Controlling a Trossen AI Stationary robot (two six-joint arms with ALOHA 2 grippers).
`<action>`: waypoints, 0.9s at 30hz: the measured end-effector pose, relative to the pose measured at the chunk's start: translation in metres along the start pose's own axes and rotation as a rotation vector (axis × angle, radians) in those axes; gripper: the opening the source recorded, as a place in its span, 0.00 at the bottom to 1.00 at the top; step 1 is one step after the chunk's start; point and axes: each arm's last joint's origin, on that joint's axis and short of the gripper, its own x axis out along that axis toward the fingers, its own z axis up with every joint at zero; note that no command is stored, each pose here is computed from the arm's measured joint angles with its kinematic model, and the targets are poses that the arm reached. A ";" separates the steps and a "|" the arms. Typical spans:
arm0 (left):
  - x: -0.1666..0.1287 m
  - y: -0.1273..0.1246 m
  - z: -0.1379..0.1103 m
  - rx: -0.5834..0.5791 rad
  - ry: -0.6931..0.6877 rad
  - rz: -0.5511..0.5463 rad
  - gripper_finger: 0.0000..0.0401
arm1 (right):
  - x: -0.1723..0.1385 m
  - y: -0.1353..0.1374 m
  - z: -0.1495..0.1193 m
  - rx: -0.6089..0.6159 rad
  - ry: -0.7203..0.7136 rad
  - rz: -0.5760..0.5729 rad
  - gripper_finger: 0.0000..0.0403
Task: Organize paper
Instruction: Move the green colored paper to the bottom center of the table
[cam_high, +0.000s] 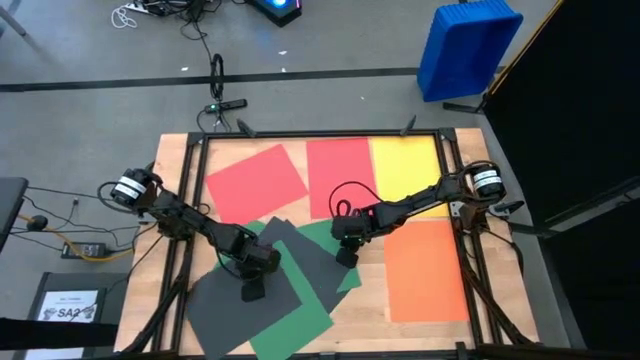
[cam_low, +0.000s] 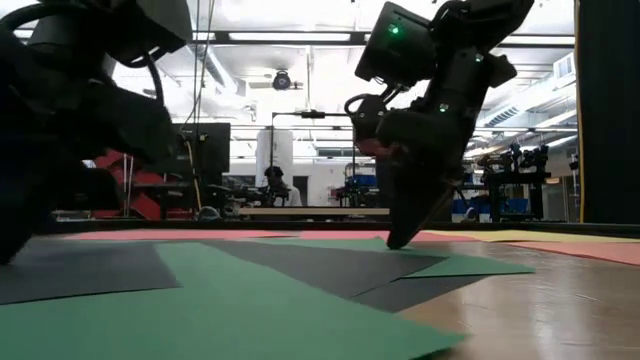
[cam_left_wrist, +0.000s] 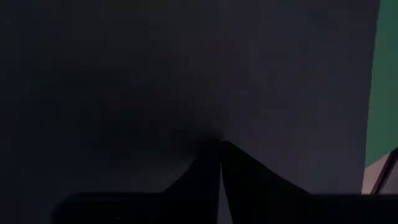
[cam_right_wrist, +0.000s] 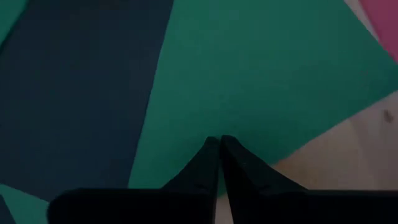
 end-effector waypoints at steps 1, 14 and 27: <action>0.000 0.001 -0.002 -0.006 0.020 0.009 0.00 | 0.000 0.001 -0.001 0.002 0.009 0.000 0.00; -0.017 0.019 -0.001 -0.038 -0.001 0.225 0.00 | -0.002 0.010 -0.015 -0.003 0.096 -0.001 0.00; -0.036 0.061 0.007 -0.258 -0.008 0.474 0.00 | -0.002 0.022 -0.024 -0.013 0.133 0.046 0.00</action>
